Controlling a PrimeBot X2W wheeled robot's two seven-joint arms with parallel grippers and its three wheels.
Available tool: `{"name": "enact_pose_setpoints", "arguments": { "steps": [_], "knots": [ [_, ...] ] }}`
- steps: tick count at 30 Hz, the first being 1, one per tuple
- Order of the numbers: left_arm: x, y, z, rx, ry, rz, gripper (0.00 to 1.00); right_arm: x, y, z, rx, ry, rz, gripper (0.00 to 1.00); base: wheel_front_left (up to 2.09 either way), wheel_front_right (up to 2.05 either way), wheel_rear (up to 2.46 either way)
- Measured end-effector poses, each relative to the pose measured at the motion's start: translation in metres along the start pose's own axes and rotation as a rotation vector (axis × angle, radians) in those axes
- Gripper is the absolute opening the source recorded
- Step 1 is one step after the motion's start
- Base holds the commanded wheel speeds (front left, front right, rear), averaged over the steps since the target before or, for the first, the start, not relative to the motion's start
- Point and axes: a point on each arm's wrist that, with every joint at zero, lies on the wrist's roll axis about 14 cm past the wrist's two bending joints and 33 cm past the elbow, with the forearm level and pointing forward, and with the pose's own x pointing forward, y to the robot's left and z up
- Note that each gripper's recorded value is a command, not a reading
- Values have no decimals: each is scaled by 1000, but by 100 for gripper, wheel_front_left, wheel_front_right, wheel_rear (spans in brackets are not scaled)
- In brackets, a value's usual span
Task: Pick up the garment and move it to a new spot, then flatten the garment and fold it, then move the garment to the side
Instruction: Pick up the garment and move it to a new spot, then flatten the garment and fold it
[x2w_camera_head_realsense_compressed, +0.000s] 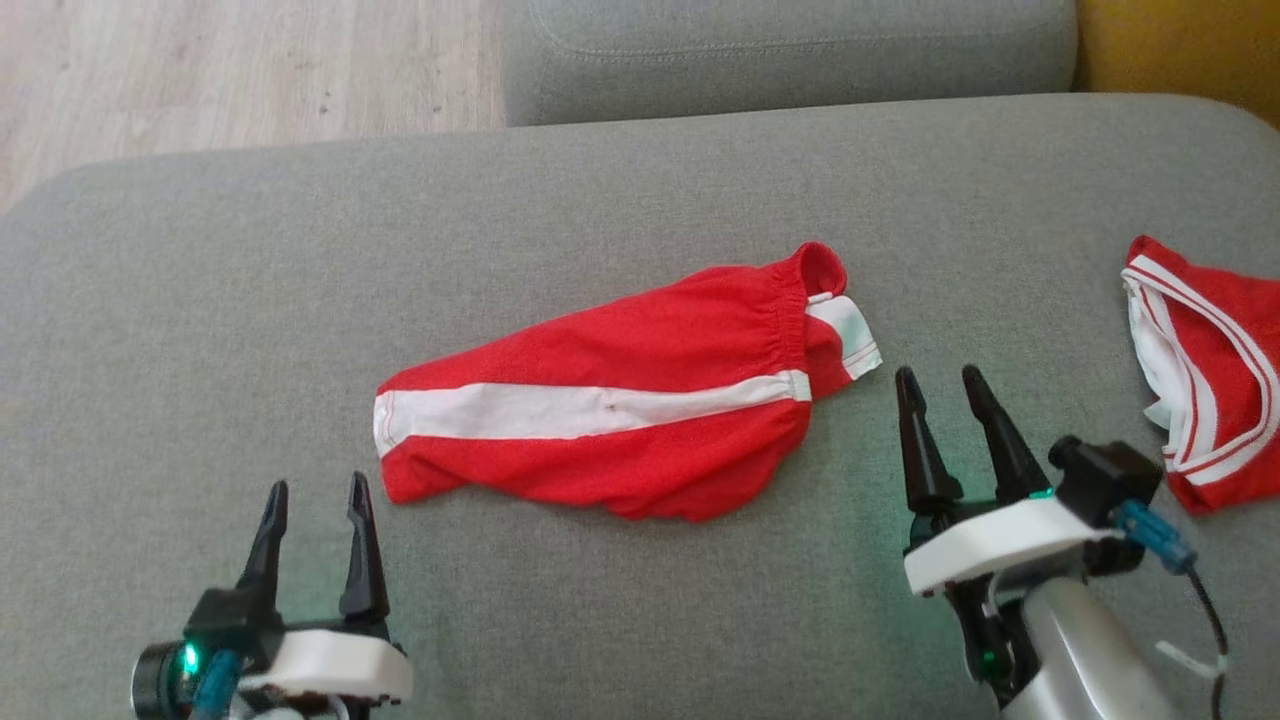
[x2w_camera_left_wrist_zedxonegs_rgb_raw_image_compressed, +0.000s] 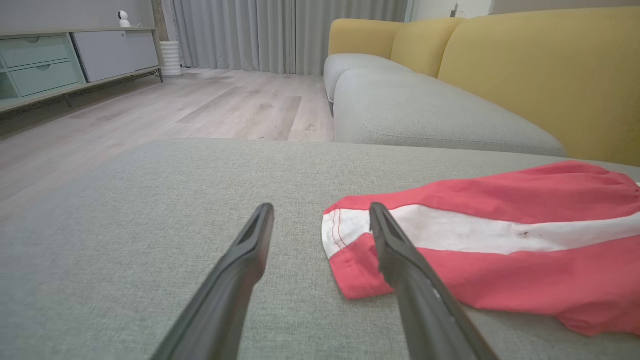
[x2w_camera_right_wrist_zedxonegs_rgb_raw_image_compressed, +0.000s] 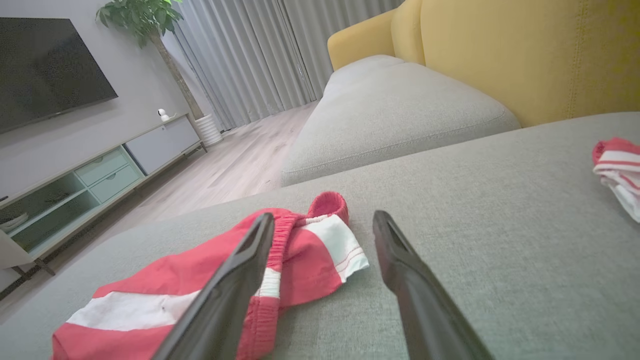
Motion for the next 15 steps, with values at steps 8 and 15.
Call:
{"name": "enact_pose_setpoints", "arguments": {
  "steps": [8,15],
  "knots": [
    [-3,3,10,-4,-39,9,100,-5,2,-4,2,12,4,100,0,0,0],
    [-7,7,6,-17,-28,14,100,-4,16,-33,-3,103,46,100,0,0,0]
  ]
}}
